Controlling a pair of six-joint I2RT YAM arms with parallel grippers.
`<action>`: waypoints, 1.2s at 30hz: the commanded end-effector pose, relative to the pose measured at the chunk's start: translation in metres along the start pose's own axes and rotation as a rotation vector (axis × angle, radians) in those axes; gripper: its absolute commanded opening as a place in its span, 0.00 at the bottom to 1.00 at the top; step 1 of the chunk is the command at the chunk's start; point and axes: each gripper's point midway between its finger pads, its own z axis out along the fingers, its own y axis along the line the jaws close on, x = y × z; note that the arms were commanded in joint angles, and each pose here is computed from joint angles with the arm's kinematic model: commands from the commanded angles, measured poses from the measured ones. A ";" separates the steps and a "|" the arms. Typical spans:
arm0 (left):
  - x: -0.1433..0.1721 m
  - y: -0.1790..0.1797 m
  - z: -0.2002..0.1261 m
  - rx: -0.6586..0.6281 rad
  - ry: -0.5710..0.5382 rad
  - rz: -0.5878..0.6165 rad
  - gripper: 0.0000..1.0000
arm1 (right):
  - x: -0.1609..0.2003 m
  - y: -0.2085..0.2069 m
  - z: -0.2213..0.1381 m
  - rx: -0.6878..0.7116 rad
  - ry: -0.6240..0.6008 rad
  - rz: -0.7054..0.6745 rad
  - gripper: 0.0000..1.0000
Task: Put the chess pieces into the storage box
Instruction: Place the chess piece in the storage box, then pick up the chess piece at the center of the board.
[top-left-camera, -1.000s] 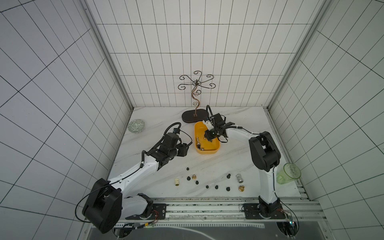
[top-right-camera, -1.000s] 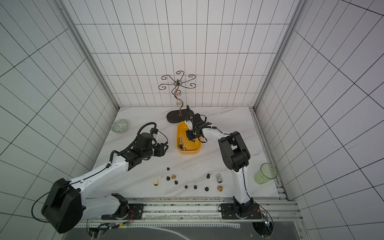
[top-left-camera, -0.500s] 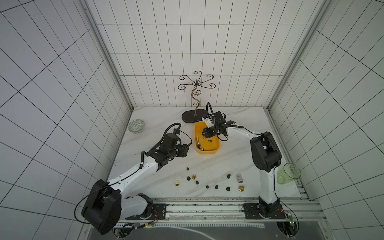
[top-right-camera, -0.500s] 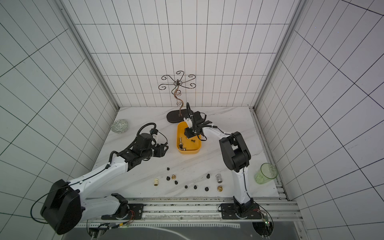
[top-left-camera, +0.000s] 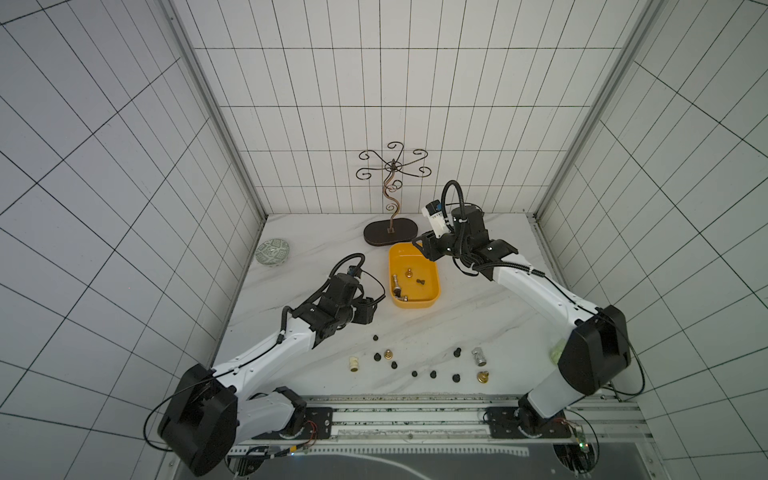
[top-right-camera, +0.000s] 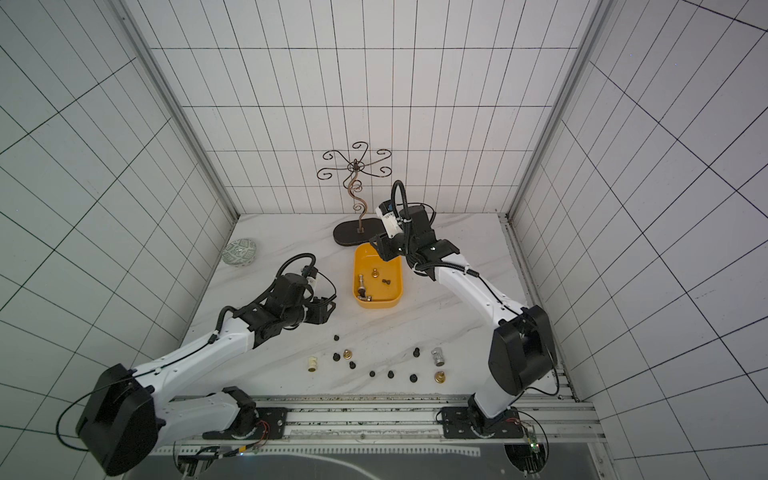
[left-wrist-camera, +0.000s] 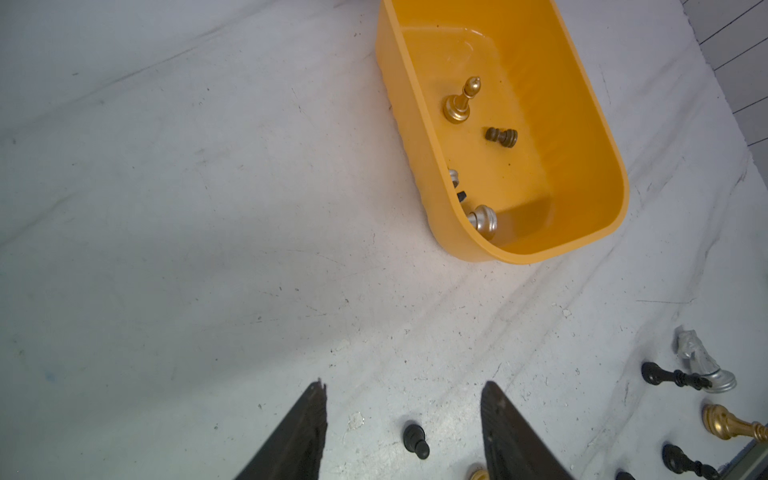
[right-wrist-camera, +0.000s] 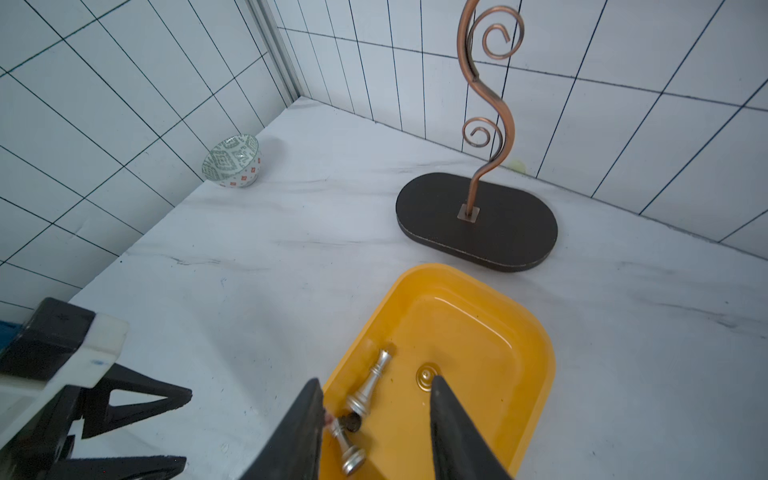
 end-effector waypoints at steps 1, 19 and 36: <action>0.011 -0.001 0.005 -0.031 0.027 0.015 0.58 | 0.055 0.000 -0.004 -0.007 0.101 0.056 0.43; 0.058 -0.008 0.024 -0.049 0.162 0.010 0.44 | 0.157 0.008 -0.071 0.040 0.199 0.191 0.43; 0.082 -0.006 0.040 -0.074 0.237 0.026 0.36 | 0.168 0.006 -0.075 0.054 0.222 0.199 0.43</action>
